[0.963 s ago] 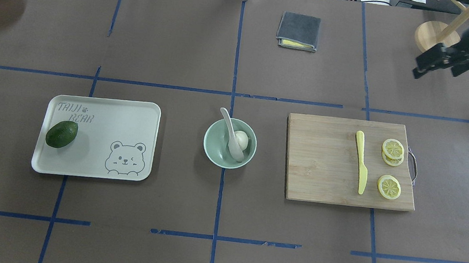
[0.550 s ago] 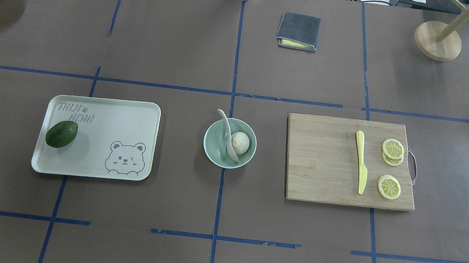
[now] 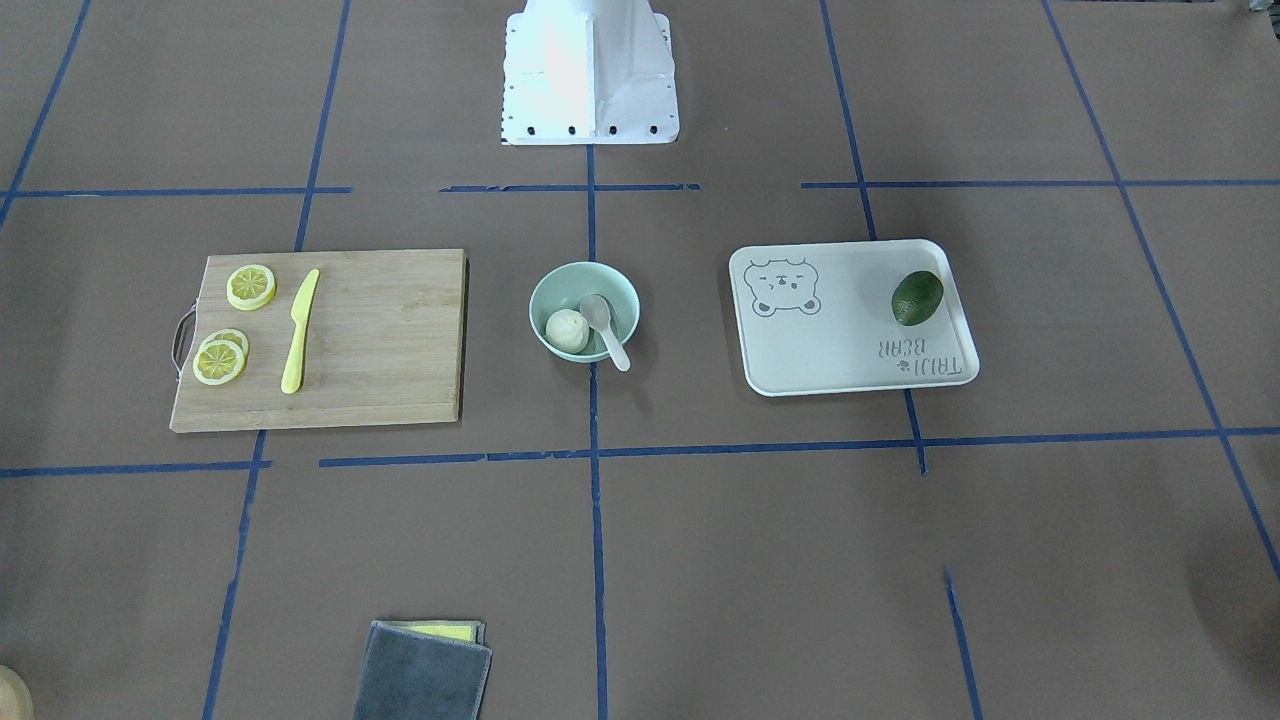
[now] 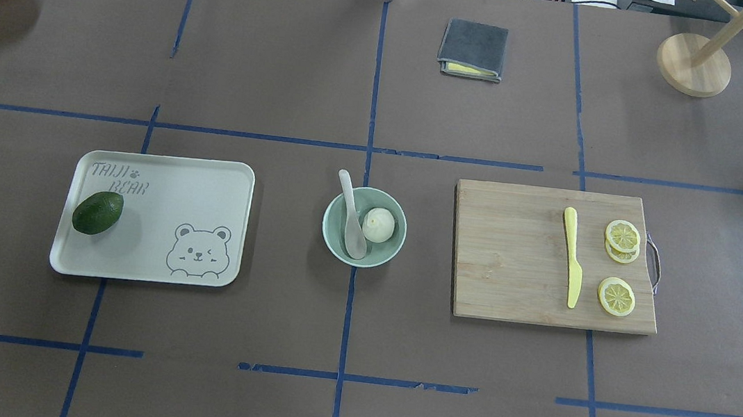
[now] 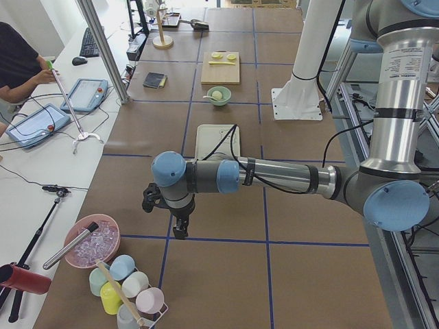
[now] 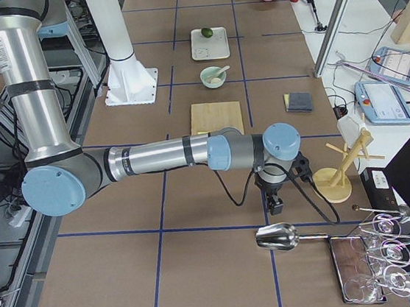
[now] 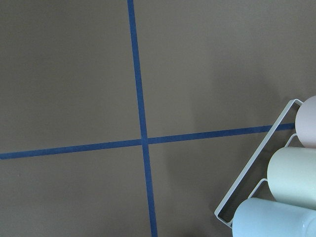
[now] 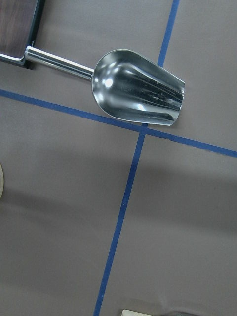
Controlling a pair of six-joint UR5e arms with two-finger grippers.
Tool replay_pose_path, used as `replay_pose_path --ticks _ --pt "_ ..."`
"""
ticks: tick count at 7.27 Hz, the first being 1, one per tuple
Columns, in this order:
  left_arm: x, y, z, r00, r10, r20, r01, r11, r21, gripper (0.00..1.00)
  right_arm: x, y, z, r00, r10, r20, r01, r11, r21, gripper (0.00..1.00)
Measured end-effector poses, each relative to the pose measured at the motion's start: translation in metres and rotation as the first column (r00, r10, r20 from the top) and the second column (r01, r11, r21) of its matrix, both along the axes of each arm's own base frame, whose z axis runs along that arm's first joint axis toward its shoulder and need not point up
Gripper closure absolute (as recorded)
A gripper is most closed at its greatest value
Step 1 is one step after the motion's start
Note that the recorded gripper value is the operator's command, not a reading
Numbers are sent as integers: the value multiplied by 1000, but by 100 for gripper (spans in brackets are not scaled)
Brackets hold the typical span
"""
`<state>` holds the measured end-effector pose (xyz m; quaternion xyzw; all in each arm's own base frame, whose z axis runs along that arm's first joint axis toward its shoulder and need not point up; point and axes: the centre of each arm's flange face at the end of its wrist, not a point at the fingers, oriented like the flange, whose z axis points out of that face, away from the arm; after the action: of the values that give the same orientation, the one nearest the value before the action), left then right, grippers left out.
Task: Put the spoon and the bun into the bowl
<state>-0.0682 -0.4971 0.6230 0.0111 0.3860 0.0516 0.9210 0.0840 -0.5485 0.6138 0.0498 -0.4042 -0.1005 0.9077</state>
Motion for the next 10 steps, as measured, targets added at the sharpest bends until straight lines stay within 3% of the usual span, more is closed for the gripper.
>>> replay_pose_path --ticks 2,6,10 --pt "0 15 16 1000 2 1 -2 1000 -26 0 7 9 8 999 16 40 -16 1000 -9 0" --pt "-4 22 26 1000 -6 3 6 999 -45 0 7 35 40 998 39 41 -37 998 -40 0" --pt "-12 22 24 1000 -24 7 24 999 -42 0 6 38 50 994 106 37 -103 992 -71 0"
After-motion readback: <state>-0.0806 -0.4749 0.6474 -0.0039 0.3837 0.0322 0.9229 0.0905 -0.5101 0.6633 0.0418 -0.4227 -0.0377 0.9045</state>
